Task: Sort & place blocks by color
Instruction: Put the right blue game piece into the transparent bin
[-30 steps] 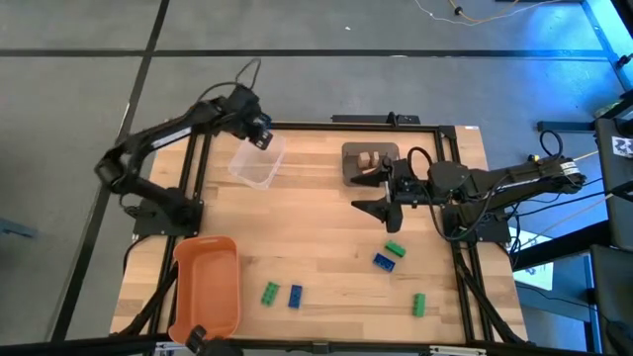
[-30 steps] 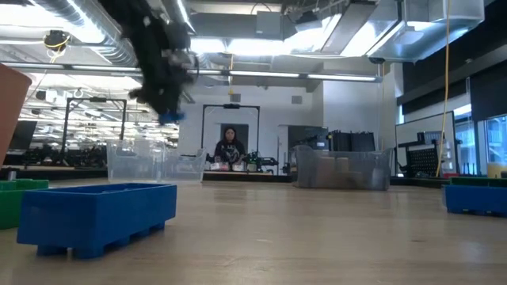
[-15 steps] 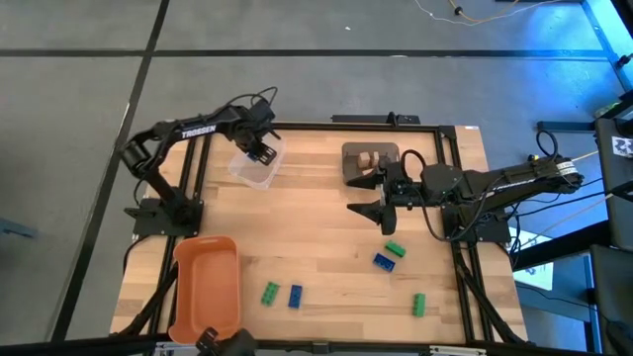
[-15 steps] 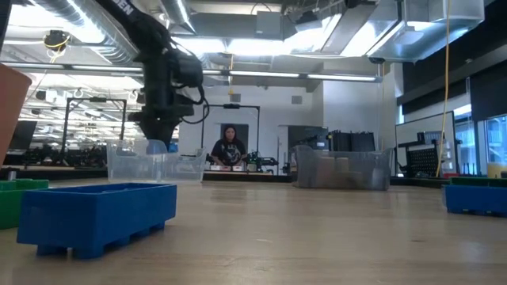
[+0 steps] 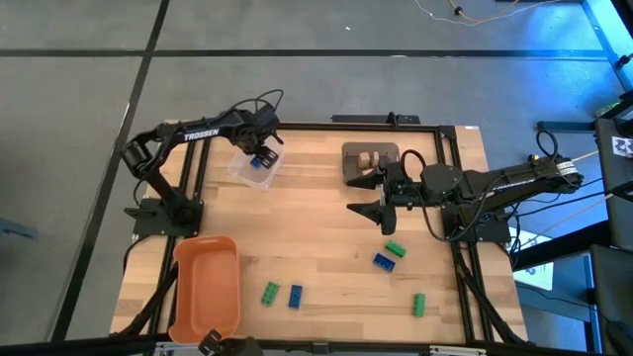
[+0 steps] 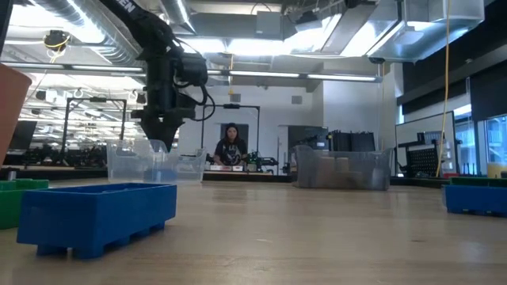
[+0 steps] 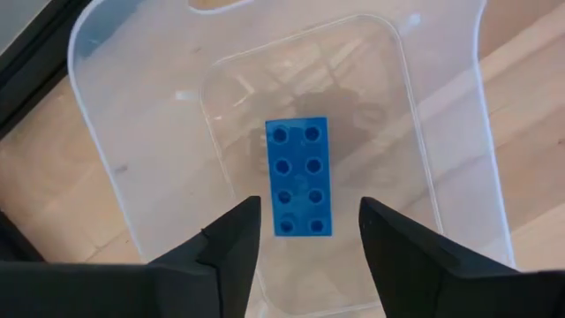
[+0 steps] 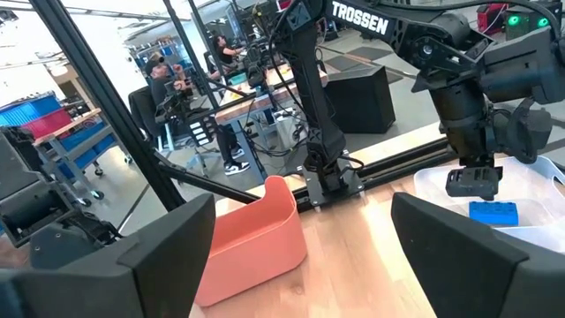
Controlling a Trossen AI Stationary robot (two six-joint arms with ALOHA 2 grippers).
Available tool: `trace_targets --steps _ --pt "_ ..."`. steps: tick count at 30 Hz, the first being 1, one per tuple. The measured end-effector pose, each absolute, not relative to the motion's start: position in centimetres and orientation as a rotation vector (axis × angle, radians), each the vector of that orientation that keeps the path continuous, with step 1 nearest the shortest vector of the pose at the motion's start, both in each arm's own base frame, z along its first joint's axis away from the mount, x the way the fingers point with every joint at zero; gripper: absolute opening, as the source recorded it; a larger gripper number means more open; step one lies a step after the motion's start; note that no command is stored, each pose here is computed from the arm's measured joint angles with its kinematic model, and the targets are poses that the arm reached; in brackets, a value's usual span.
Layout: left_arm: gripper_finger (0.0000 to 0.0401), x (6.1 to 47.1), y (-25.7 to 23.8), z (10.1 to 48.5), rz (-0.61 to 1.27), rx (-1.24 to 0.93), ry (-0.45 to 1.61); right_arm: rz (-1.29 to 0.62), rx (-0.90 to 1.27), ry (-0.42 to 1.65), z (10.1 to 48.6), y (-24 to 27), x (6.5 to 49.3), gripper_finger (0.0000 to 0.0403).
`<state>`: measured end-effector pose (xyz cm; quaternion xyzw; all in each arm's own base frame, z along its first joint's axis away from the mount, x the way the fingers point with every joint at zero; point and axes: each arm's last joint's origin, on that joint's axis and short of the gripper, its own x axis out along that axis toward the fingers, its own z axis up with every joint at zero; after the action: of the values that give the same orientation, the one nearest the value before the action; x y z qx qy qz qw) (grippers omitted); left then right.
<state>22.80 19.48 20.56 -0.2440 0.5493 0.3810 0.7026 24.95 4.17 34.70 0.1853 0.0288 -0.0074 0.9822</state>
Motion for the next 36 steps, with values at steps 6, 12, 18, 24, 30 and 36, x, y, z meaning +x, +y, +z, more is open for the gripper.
trace_targets --steps 6,12,18,24,30,36 --pt "0.0197 22.9 19.2 20.9 0.809 -0.588 1.194 -0.015 0.372 0.058 34.7 4.2 25.0 0.0344" --pt "0.0198 22.9 17.6 23.5 0.655 -0.662 1.061 -0.015 0.372 0.061 34.7 4.2 24.9 0.0344" --pt "0.0197 24.3 12.1 29.3 0.485 -0.516 0.752 -0.016 0.371 0.062 34.7 4.2 24.9 0.0344" --pt "0.0197 26.3 3.7 34.8 0.255 -0.374 0.352 -0.015 0.372 0.061 34.7 4.2 24.9 0.0344" --pt "0.0197 26.6 -3.0 37.4 0.096 -0.28 0.112 -0.014 0.375 0.056 34.7 4.2 24.9 0.0344" --pt "0.0197 26.3 -4.0 37.4 0.142 -0.243 0.072 -0.014 0.375 0.053 34.7 4.2 24.9 0.0344"
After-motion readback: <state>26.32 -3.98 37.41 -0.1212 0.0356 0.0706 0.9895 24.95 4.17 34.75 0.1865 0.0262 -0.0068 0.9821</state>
